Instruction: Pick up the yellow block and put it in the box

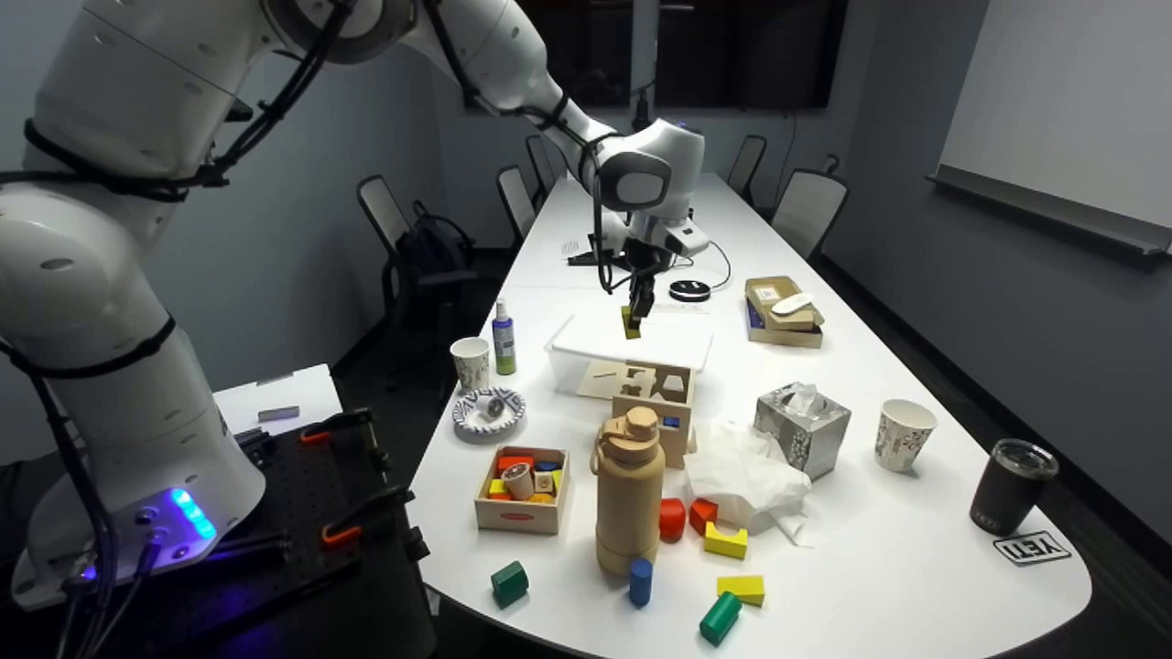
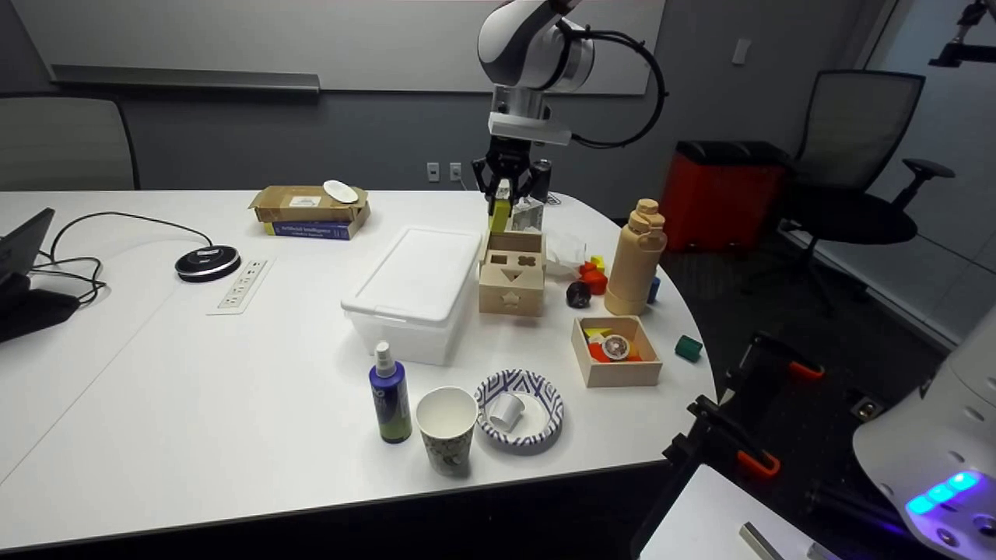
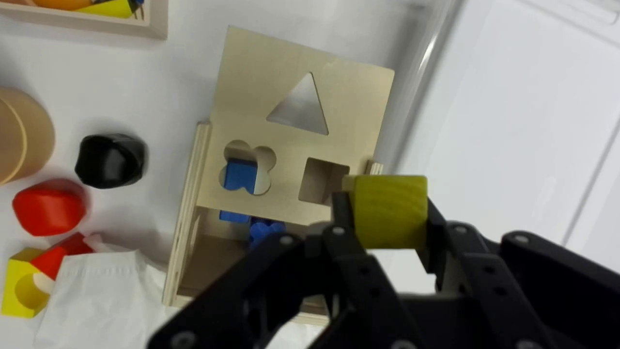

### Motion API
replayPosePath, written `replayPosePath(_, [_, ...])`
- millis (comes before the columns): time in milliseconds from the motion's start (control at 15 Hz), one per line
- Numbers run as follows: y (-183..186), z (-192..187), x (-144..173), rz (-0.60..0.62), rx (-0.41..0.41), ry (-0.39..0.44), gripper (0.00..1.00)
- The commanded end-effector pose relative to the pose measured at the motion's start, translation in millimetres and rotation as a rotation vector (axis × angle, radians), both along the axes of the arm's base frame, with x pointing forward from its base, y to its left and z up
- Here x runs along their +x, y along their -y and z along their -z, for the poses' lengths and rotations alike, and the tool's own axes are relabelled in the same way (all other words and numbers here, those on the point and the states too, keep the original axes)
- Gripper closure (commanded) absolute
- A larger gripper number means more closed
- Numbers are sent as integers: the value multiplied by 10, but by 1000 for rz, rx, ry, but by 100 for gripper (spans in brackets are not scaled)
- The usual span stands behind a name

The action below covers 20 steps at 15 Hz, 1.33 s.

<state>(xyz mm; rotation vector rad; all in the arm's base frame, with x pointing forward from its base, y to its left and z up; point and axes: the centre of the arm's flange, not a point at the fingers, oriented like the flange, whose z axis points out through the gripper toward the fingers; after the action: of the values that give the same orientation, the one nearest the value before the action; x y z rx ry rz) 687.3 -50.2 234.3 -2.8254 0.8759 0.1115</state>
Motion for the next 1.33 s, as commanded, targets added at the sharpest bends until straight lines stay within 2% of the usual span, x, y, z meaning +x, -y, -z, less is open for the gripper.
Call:
replayPosePath(0, [85,98,299,88,10,-40,92])
replayPosePath(600, [207,468,243,204,30,-174,92])
replayPosePath(1267, [248,668,191,244,42,-206,92])
